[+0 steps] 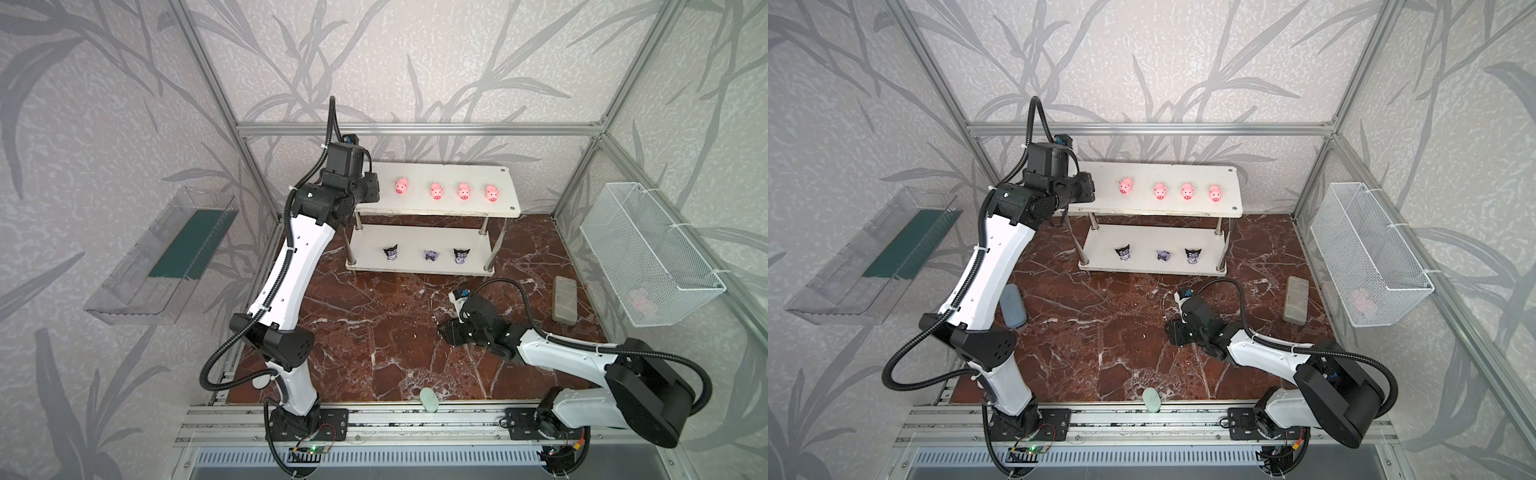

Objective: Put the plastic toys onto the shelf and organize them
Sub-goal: 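Lift the pink pig with the left gripper and carry it over the top shelf, then lower the pink pig at the end of the row and open the left gripper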

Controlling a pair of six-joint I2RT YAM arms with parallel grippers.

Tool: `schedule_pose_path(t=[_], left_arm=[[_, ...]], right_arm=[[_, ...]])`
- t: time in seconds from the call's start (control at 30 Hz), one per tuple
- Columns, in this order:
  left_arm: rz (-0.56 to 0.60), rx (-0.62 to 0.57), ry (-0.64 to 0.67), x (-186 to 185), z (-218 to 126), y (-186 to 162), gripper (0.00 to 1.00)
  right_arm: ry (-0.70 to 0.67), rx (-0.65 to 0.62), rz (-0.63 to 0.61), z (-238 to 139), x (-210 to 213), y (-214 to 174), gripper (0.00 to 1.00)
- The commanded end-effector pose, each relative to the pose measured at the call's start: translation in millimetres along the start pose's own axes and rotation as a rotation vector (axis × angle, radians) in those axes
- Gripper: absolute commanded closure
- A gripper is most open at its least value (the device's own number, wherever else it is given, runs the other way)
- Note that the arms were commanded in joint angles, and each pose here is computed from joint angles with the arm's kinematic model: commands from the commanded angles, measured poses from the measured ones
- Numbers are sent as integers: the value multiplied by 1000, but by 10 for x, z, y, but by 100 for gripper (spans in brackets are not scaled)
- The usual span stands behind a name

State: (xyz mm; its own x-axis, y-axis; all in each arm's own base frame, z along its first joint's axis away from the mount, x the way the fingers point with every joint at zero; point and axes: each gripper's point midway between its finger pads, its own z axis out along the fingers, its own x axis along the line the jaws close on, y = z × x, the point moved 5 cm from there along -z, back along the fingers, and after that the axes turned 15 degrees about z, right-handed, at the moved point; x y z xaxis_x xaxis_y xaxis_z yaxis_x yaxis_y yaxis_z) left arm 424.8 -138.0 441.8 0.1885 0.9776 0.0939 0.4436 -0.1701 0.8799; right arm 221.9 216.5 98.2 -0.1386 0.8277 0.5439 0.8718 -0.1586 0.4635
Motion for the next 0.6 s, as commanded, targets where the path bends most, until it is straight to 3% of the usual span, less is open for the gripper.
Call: schedule_pose_path(t=[0.0, 0.57], left_arm=[[29, 5, 3, 35, 28, 37, 74], [35, 74, 75, 212, 453, -127, 73]], right_arm=[[-3, -15, 6, 11, -22, 15, 46], [-8, -7, 15, 89, -38, 13, 46]])
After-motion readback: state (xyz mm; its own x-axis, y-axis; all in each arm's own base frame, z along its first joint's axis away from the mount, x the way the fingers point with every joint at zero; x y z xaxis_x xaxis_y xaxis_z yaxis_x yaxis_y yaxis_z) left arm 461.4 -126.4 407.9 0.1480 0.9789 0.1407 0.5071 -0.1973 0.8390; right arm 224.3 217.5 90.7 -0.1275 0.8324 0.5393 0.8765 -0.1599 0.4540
